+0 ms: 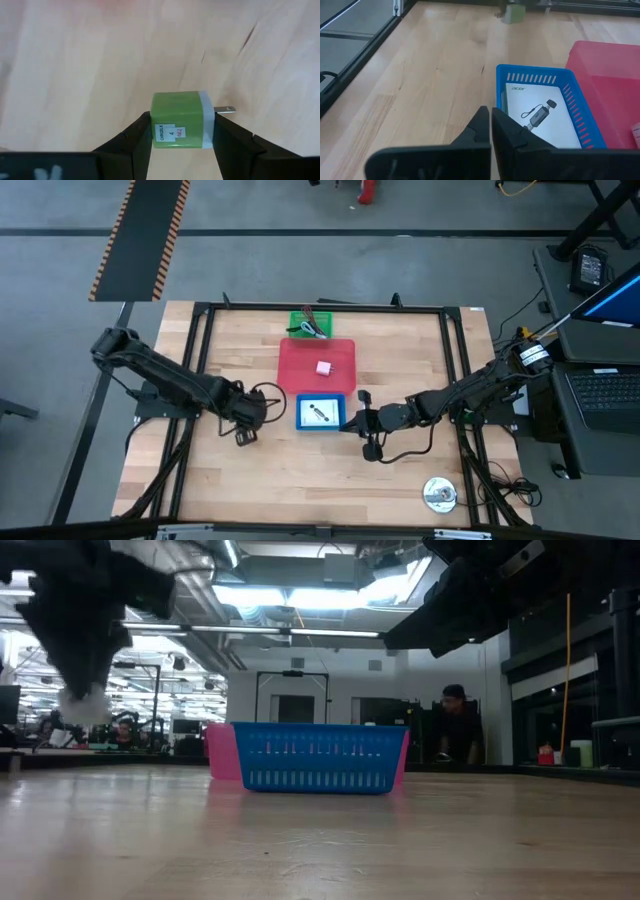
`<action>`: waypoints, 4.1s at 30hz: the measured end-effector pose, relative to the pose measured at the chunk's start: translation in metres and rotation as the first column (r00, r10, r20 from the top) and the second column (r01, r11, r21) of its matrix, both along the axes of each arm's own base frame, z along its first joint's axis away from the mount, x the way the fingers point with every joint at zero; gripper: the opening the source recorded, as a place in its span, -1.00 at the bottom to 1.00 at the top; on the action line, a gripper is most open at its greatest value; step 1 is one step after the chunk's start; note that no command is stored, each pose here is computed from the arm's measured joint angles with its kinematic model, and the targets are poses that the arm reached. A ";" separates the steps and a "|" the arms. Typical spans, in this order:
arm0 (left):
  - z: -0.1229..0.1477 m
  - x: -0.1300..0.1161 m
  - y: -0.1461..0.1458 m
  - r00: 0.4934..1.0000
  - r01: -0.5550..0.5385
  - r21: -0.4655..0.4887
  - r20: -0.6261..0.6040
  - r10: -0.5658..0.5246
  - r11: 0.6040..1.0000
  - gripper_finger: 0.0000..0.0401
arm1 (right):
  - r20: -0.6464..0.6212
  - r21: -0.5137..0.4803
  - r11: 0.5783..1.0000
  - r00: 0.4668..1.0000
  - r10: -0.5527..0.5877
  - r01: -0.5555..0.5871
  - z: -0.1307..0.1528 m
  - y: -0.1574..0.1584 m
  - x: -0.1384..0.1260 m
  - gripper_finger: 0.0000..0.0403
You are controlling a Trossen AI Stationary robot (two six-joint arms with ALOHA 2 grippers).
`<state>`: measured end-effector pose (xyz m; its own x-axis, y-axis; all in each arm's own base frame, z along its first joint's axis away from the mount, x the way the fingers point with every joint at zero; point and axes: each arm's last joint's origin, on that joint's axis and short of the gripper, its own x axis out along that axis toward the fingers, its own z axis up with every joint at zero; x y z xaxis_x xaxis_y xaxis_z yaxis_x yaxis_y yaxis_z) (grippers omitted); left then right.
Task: Pick and place items into bin
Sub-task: Put the green charger adapter into the red bin, then return to Home Position
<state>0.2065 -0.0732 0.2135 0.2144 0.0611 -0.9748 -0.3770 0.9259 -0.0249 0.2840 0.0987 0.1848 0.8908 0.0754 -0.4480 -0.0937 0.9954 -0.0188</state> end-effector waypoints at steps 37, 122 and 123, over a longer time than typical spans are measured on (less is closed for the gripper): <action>0.001 -0.015 -0.007 0.556 -0.005 0.328 0.787 -0.270 0.945 -0.17 | 0.054 0.003 1.000 0.999 0.000 0.000 0.005 0.000 0.002 -1.00; 0.049 0.072 0.081 0.829 0.072 0.489 0.455 -0.325 0.869 -0.73 | 0.050 -0.044 0.992 0.992 -0.115 0.117 0.004 -0.019 0.007 -1.00; 0.053 0.066 0.077 0.800 0.077 0.492 0.488 -0.348 0.867 -0.81 | 0.050 -0.043 0.992 0.992 -0.114 0.116 0.004 -0.018 0.007 -1.00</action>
